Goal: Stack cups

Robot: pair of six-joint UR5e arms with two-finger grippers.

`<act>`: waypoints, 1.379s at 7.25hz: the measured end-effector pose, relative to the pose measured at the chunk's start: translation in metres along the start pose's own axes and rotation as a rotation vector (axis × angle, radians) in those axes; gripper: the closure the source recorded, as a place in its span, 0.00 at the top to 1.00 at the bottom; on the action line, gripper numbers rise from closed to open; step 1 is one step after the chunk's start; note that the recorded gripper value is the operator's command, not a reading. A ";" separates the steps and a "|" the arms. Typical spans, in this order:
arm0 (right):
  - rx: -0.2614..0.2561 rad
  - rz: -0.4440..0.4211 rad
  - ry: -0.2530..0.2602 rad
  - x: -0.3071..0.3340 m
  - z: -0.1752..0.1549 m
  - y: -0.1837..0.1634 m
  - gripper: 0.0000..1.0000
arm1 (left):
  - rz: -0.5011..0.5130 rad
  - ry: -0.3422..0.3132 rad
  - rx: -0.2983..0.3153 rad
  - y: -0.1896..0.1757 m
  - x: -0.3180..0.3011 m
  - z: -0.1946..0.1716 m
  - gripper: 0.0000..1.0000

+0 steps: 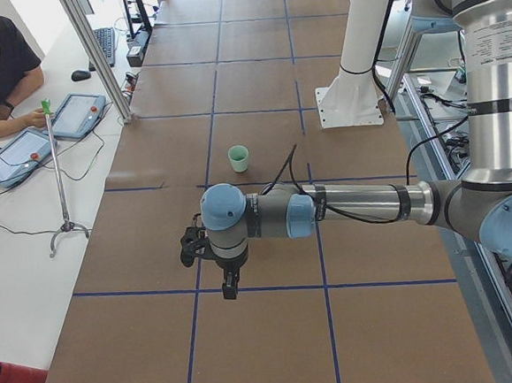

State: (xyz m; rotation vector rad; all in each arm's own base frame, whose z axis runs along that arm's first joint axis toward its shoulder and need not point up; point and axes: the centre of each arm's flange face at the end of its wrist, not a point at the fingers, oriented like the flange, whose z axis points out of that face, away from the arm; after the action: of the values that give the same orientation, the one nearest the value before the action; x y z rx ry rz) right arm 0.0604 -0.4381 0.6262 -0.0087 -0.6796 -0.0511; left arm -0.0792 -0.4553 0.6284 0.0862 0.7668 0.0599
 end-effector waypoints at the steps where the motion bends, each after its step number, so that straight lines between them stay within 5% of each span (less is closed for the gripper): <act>1: 0.000 0.000 0.000 0.000 0.000 0.000 1.00 | 0.002 0.004 0.002 -0.001 0.002 -0.001 1.00; 10: -0.001 0.001 0.000 0.000 0.000 0.000 1.00 | 0.019 0.066 -0.016 -0.005 0.022 0.022 1.00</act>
State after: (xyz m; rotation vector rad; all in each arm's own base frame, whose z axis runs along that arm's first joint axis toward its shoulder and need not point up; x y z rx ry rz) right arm 0.0604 -0.4381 0.6267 -0.0097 -0.6800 -0.0507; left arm -0.0475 -0.4595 0.6285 0.0764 0.8319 0.0873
